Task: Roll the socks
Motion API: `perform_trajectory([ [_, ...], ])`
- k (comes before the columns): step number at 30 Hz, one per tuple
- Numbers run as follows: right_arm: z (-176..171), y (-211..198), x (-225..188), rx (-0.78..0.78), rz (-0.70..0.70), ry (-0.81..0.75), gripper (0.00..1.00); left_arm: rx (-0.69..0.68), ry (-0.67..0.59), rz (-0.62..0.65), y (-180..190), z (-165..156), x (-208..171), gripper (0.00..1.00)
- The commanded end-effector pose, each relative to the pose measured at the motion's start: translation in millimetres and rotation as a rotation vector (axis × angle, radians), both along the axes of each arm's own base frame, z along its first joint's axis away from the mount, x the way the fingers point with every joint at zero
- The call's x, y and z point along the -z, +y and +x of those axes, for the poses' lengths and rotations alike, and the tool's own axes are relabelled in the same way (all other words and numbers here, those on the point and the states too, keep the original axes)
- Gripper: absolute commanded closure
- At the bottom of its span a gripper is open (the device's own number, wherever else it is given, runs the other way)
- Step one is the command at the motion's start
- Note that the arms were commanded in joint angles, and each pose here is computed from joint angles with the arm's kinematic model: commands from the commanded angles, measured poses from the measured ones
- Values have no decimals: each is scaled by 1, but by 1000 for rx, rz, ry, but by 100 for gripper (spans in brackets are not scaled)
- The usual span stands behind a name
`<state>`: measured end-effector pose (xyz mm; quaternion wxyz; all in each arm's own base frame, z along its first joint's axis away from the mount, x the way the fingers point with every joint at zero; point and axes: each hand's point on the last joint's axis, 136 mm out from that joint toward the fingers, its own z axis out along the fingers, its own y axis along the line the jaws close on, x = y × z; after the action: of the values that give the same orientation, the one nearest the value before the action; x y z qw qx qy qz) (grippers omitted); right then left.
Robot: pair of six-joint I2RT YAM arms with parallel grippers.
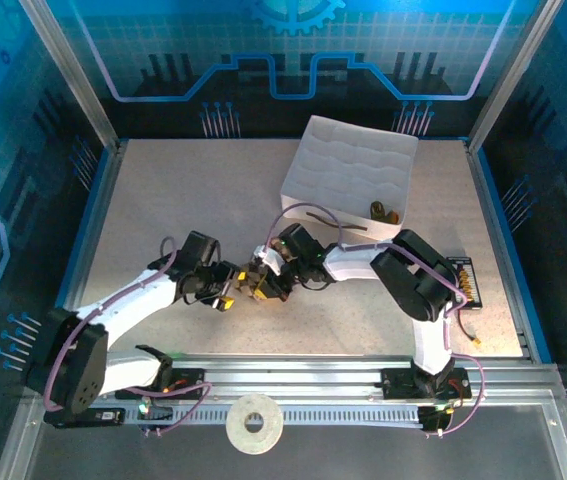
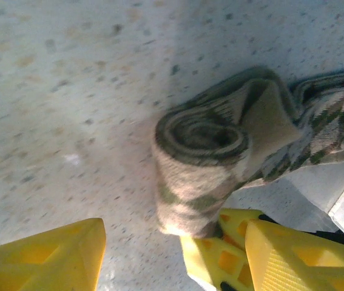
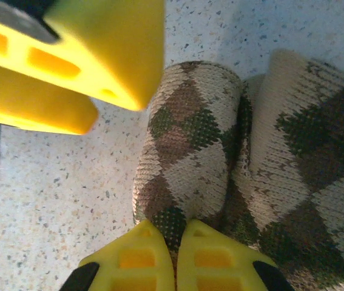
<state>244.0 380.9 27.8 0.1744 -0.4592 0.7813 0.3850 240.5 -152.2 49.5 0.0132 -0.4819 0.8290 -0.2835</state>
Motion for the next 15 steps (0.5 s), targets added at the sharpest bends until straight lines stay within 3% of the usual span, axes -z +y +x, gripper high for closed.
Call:
perform_trajectory([
  [1, -25, -37, 50, 64, -180, 253, 100, 69, -87, -2, -11, 19, 1, 39],
  [9, -18, -46, 63, 112, -215, 322, 100, 138, -9, 90, -11, 18, 36, 57],
  [12, -17, -43, 61, 97, -211, 307, 100, 149, 84, 144, -5, 5, 50, 78],
  [15, -16, -36, 48, 45, -199, 203, 90, 146, 176, 185, 4, -14, 56, 95],
])
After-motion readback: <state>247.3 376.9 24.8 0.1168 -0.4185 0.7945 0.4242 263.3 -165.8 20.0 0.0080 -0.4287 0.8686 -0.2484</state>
